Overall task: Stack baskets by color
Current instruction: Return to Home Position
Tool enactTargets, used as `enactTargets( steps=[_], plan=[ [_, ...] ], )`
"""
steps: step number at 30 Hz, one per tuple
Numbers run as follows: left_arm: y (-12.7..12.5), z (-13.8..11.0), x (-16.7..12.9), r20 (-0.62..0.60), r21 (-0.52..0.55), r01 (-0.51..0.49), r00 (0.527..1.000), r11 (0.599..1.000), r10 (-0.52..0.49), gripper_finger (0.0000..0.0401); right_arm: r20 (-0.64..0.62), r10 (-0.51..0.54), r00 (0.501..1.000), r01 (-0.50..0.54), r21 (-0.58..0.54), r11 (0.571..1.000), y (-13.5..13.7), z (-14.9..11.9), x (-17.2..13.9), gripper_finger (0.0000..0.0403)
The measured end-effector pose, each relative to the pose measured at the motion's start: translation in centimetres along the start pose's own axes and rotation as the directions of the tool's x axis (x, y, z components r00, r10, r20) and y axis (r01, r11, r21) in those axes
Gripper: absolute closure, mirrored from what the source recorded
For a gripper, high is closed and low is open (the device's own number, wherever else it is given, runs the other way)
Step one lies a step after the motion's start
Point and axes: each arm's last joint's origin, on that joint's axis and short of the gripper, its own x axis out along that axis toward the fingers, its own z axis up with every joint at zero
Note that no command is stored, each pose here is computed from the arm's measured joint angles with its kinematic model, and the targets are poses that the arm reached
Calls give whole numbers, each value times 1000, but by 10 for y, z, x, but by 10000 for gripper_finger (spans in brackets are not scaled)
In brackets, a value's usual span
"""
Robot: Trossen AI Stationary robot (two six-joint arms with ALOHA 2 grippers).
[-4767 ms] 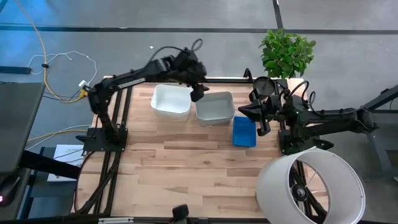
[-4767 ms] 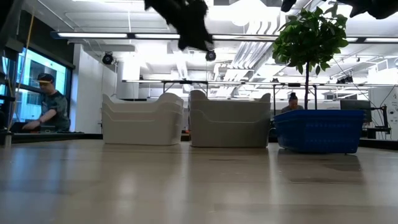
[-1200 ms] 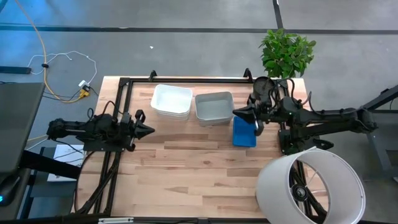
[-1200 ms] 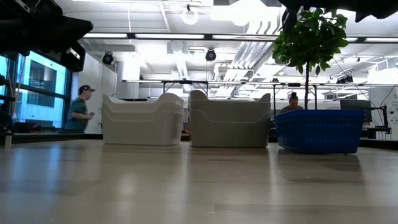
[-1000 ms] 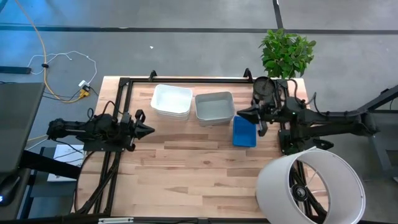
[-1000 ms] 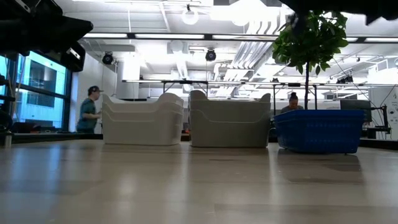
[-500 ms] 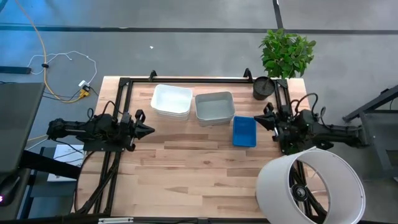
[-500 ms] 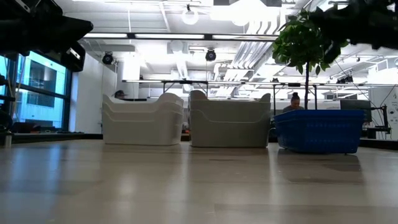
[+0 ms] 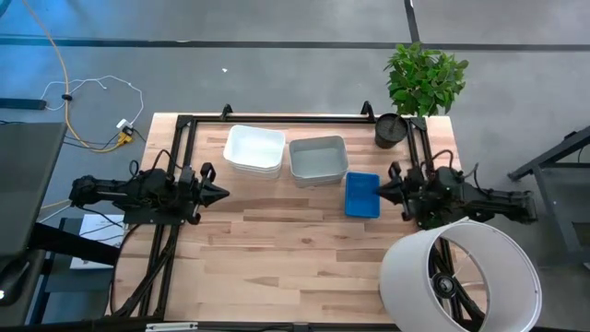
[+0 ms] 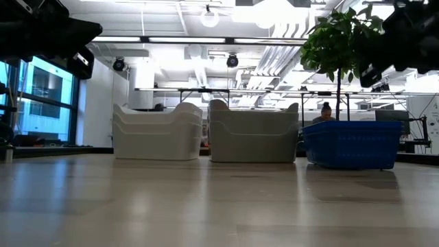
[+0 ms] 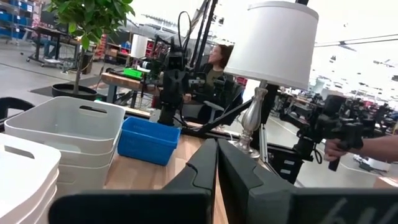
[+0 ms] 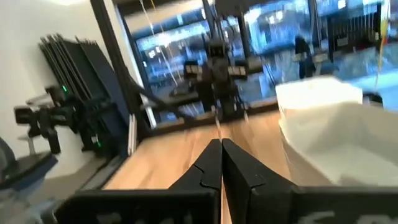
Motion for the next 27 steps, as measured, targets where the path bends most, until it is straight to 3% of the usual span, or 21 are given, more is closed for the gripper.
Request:
enactTargets(
  steps=[11,27],
  plan=[
    [0,0,0,-1,0,2,1000,1000,-2,398,-54,-68,996,68,-8,998,-3,-6,1,403],
    [0,0,0,-2,0,2,1000,1000,-2,398,-53,-69,996,68,-8,998,-3,-6,1,402]
  ],
)
